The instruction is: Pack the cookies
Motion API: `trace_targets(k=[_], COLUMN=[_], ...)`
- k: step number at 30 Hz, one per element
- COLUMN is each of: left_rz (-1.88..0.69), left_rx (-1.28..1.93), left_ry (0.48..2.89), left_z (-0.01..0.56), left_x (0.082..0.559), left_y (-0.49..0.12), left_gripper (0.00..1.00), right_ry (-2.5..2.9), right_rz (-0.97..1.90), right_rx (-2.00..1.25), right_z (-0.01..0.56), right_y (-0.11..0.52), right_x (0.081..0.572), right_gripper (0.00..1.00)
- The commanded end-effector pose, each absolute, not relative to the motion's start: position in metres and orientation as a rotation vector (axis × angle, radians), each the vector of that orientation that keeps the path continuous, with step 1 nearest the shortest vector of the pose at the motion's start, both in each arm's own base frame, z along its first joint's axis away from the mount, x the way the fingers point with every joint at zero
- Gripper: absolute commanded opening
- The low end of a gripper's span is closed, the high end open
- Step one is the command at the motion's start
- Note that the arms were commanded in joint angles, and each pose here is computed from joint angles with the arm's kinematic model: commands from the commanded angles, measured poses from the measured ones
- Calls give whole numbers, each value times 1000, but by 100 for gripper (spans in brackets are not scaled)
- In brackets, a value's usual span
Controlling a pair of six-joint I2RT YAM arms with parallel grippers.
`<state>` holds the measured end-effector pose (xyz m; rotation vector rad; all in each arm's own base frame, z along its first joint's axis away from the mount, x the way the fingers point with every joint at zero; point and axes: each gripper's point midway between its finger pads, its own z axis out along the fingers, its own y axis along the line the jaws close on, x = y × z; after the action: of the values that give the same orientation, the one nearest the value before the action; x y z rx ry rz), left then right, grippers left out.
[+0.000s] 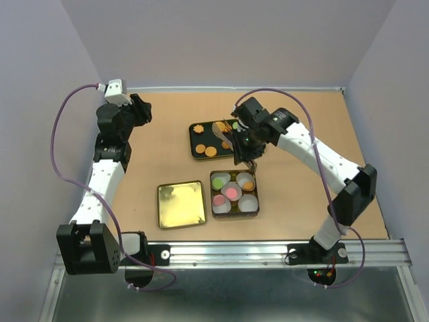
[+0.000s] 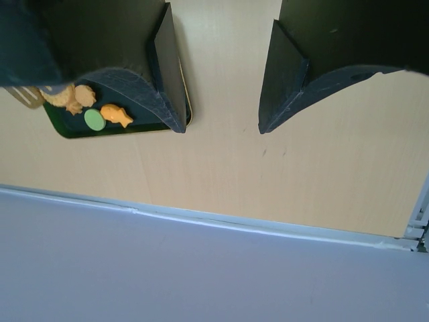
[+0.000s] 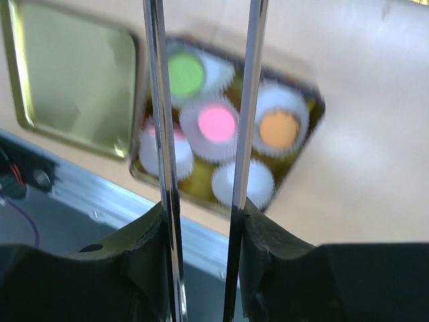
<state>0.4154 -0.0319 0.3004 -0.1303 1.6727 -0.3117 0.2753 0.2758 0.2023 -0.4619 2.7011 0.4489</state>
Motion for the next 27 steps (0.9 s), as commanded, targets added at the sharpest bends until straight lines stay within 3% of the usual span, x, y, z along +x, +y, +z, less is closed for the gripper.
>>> trace_targets(k=[1,17,27], left_rz=[-326,-344,-331], left_rx=[-82,-79,-79], left_ry=[1614,1654,1667], left_z=[318,300,295], left_x=[418,423,425], left_y=[-37,-41,-39], left_gripper=[58,57,56], right_ry=[2735,2924,3024], right_rz=[511,931,1068], right_rx=[-429,-387,-429], right_z=[213,209,189], right_y=[250,189,177], right_x=[228,67,25], right_gripper=[31,32,34])
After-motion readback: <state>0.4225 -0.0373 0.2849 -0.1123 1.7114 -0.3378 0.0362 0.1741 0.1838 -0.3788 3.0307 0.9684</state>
